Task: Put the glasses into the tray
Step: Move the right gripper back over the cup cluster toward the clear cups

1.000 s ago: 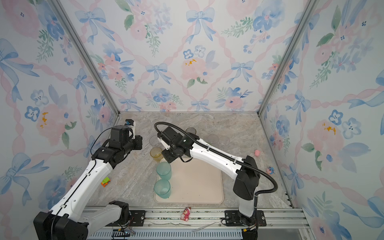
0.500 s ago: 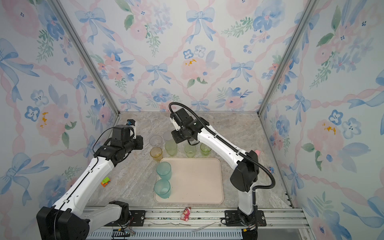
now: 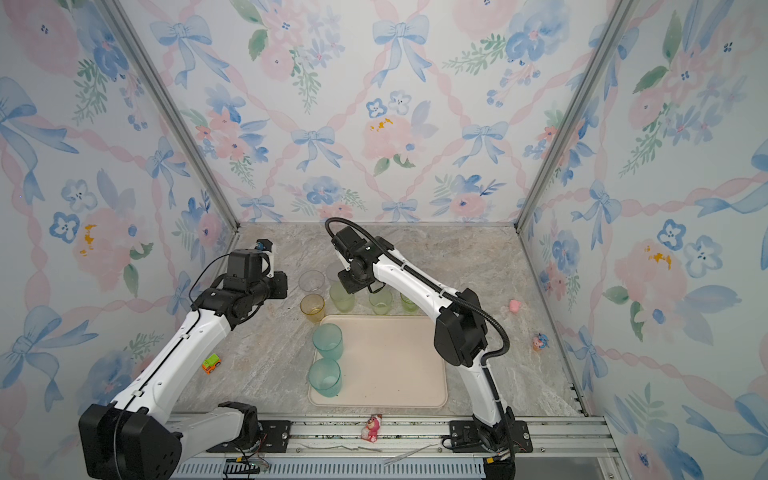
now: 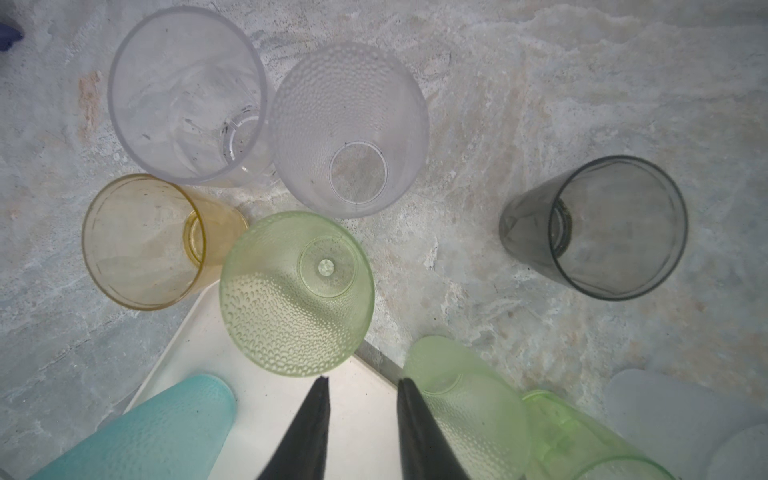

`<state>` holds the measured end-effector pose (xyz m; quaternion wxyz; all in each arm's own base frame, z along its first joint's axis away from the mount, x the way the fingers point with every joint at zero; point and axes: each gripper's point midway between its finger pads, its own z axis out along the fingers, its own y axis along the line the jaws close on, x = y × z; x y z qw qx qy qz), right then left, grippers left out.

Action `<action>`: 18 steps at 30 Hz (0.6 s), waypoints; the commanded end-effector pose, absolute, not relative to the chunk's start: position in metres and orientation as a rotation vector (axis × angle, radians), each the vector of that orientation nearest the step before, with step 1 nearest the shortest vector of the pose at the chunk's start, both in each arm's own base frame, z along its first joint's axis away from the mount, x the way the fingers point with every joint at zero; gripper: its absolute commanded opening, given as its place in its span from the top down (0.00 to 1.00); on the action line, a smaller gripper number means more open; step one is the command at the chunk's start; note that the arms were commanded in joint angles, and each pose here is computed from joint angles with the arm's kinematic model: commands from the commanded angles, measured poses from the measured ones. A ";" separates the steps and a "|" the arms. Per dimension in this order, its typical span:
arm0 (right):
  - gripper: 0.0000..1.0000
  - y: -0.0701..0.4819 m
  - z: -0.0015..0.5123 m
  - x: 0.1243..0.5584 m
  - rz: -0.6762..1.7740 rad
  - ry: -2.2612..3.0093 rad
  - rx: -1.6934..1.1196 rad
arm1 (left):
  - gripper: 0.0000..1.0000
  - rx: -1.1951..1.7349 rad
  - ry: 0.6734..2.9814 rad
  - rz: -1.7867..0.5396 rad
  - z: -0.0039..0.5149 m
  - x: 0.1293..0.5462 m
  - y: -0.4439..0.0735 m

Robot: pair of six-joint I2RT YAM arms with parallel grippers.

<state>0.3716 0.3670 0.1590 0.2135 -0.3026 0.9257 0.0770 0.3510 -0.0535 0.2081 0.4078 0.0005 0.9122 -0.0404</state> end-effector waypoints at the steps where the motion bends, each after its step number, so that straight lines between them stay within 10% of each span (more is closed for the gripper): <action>1: 0.68 0.370 0.164 0.386 0.227 2.551 -0.783 | 0.71 0.015 2.299 -0.109 0.205 0.358 -0.054; 18: 0.69 0.381 0.146 0.437 0.286 2.574 -0.679 | 0.71 0.006 2.306 -0.107 0.201 0.364 -0.047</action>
